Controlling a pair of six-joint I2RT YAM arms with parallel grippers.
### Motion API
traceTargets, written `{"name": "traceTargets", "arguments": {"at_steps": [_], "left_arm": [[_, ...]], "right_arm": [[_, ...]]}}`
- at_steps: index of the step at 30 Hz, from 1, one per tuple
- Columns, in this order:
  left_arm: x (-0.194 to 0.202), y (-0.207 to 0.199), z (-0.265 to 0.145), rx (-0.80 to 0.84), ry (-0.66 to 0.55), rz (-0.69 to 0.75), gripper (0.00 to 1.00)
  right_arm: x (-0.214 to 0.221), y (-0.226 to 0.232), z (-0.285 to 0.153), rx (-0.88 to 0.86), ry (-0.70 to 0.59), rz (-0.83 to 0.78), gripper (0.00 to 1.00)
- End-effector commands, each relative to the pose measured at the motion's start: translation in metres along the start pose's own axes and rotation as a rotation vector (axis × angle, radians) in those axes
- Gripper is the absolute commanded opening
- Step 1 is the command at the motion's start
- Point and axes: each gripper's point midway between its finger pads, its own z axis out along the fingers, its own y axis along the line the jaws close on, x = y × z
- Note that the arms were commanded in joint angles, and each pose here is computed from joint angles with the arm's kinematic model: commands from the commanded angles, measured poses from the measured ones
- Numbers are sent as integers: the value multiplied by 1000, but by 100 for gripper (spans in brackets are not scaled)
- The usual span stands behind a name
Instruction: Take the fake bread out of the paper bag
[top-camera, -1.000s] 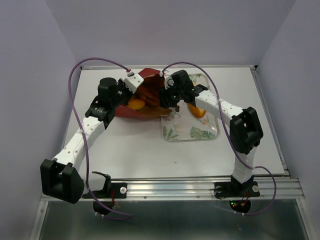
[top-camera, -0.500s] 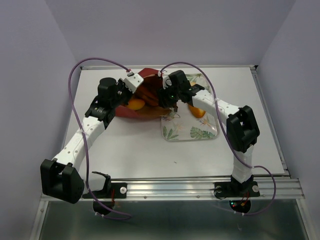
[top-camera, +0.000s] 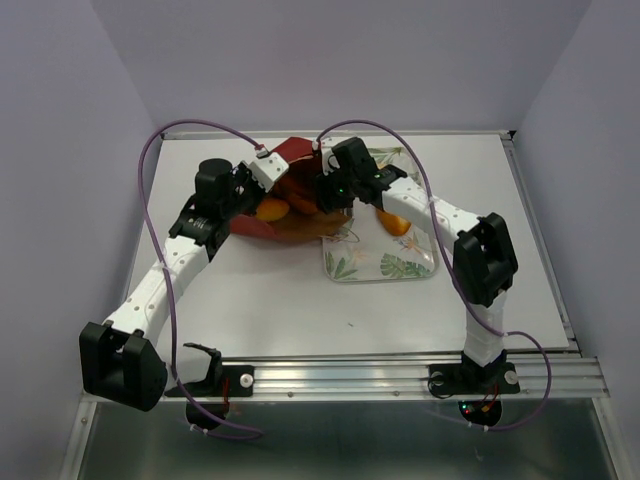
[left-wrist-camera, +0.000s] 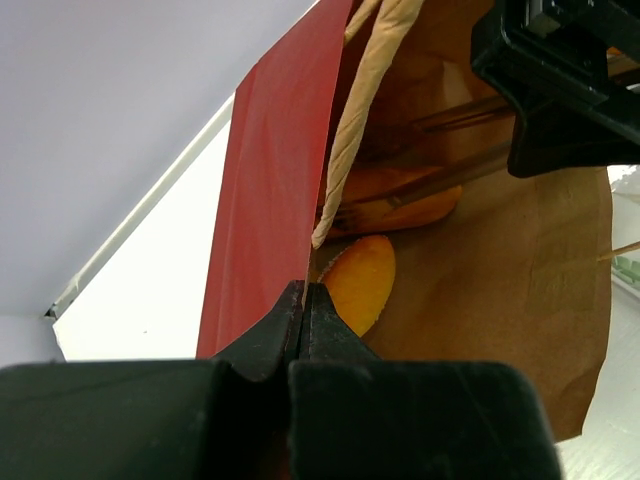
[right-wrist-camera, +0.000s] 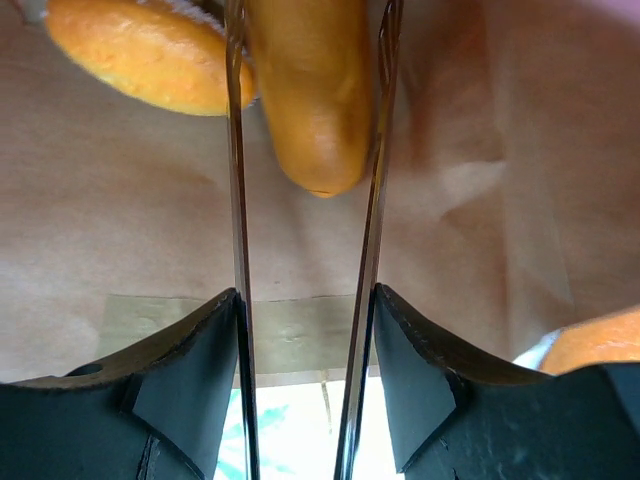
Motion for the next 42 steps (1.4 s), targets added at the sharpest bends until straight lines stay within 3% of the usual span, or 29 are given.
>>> {"name": "traceTargets", "arguments": {"at_steps": [1,14,16,20,28,35,42], "left_arm": [[-27,5,-3,-8,-91,-3,0],[-30,11,-1,-29,-101,23,0],[-30,11,-1,-31,-101,23,0],[-27,11,-1,-34,-94,25,0],[-30,14,0,-46,-103,21,0],[-27,28,4,-115,-80,19,0],[-29,31,3,-124,-84,26,0]], "right_arm": [[-18,21,-6,-53,-45,-19,59],[-9,27,12,-76,-13,-21,59],[-9,27,13,-73,-13,-21,54],[-17,24,10,-55,-32,-23,34],[-41,35,-10,-94,-88,10,8],[-67,40,-48,-101,-166,28,3],[-58,32,-64,-45,-166,41,1]]}}
